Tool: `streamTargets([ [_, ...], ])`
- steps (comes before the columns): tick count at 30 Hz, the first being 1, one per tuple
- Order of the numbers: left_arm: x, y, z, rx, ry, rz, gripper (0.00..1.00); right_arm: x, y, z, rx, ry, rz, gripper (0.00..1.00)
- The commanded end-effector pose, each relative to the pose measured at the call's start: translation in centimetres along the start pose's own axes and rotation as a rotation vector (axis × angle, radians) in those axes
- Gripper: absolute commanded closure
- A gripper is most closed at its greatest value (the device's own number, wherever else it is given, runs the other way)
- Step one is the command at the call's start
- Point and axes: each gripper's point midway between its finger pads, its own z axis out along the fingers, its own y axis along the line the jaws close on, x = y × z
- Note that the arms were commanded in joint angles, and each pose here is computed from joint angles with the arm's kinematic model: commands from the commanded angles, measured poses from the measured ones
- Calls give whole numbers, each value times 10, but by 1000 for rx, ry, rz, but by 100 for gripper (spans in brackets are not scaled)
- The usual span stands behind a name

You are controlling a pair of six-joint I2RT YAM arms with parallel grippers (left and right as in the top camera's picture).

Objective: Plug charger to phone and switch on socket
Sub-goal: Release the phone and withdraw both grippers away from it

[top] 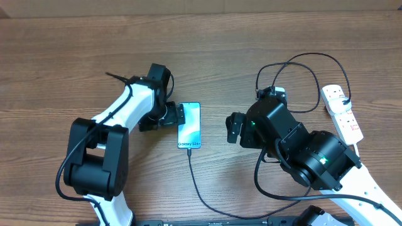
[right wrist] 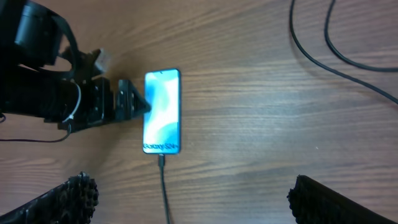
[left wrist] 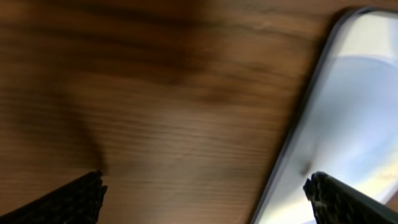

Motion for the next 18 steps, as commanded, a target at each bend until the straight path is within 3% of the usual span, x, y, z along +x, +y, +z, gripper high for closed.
streamTargets([
  [1,-48,-1,-72,-31,-226,4,1,-8,5,-5,-17,-26,66,0],
  [5,-55,-21,-174,106,-470,55,0,-8,4,-3,-14,-23,288,0],
  [10,-16,-6,-275,177,-724,65,1,3,-10,9,68,7,334,0],
  [13,19,27,-310,108,-825,20,0,11,-27,12,164,14,376,0],
  [18,73,72,-337,34,-938,-29,0,25,-72,-1,383,-34,589,0],
])
